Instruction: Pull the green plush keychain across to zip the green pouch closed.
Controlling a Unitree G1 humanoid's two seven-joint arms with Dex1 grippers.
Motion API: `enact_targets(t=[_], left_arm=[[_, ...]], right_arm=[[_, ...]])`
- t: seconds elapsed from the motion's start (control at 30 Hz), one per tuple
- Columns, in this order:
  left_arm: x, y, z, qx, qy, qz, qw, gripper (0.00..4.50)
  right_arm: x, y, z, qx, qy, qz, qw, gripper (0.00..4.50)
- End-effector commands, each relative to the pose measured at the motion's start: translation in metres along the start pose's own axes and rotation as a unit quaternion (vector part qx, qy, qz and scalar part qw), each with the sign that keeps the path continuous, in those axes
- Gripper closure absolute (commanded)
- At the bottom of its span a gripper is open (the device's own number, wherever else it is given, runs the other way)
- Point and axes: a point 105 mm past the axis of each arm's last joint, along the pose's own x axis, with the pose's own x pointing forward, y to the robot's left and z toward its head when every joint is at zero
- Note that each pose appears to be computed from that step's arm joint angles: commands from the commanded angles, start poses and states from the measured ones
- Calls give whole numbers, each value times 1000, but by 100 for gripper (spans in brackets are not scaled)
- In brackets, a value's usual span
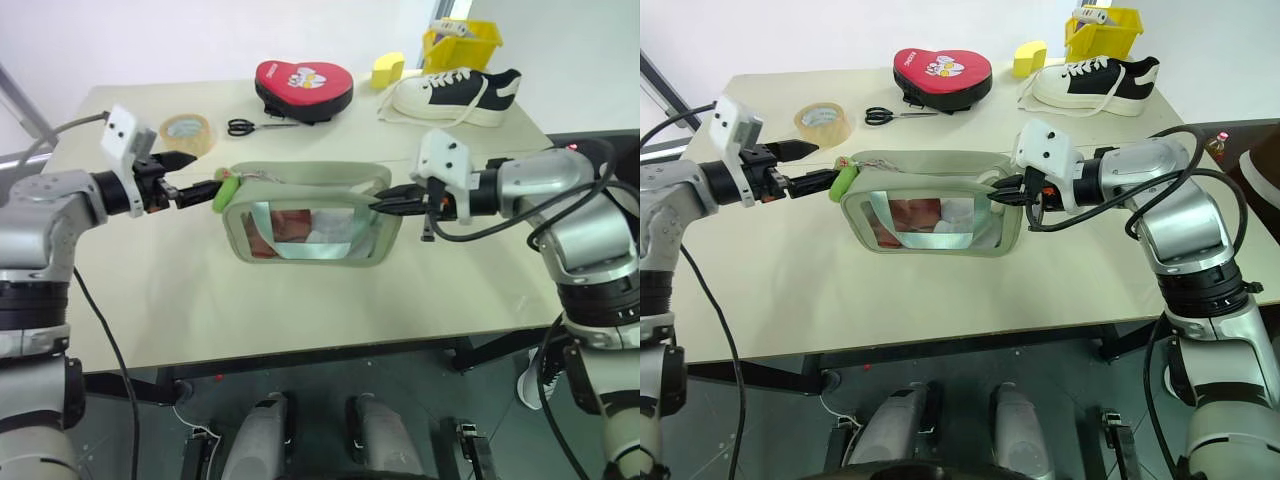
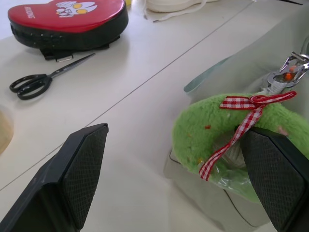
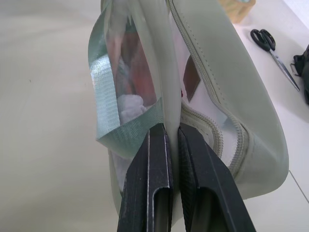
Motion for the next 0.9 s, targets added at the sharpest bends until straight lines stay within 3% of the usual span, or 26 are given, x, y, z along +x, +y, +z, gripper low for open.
enact_targets(t=[0.03,0.07,0.17,0.4,0.6,0.7,0.9], left_arm=[[2,-2,12,26,-16,-9,1000,0],[2,-3,12,26,-16,-15,999,0],[1,-2,12,29,-14,-17,999,84],[-7,2,22,47,-21,-17,999,445],[-6,2,48,54,-49,-25,997,445],[6,-21,74,73,-83,-77,991,445],[24,-45,64,120,-47,-124,984,445]], right_arm=[[-1,5,8,-23,-6,4,1000,448],[-1,4,8,-23,-6,3,1000,448],[-1,3,8,-25,-5,0,1000,450],[0,1,8,-27,-6,-5,1000,450],[2,0,9,-29,-8,-7,1000,450],[3,-1,9,-29,-9,-10,1000,450],[6,-2,10,-28,-13,-13,999,450]])
